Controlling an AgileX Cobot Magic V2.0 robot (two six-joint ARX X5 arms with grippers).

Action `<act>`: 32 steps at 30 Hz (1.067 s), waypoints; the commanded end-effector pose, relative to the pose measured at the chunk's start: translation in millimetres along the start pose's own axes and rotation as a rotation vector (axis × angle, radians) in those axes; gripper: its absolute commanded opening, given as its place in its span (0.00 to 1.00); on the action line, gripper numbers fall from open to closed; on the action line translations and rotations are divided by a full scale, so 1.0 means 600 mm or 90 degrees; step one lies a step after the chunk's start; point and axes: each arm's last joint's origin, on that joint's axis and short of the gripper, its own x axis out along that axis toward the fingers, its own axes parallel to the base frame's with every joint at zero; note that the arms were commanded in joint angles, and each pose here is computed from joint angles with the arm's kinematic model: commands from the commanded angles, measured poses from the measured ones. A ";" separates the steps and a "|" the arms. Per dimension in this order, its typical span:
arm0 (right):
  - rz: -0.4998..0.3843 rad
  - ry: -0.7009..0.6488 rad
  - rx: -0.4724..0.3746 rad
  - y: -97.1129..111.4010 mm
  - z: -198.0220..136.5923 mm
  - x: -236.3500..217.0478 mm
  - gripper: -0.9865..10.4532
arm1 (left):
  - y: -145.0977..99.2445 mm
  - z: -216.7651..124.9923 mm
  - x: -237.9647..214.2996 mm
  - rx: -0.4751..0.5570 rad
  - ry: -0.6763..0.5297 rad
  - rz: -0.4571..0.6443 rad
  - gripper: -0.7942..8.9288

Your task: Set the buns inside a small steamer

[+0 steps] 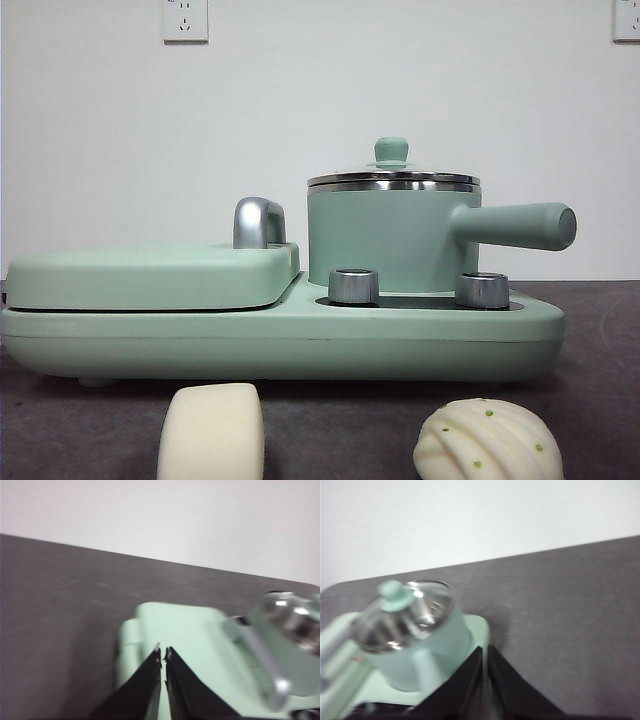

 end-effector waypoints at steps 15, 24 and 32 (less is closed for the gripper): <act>0.255 0.134 -0.076 0.059 0.140 0.003 0.10 | -0.078 0.143 0.075 0.049 0.140 -0.271 0.10; 0.258 0.142 -0.072 0.058 0.140 0.007 0.10 | -0.092 0.137 0.082 0.085 0.169 -0.334 0.11; 0.241 0.139 -0.073 0.057 0.140 0.008 0.49 | -0.092 0.137 0.083 0.089 0.166 -0.333 0.45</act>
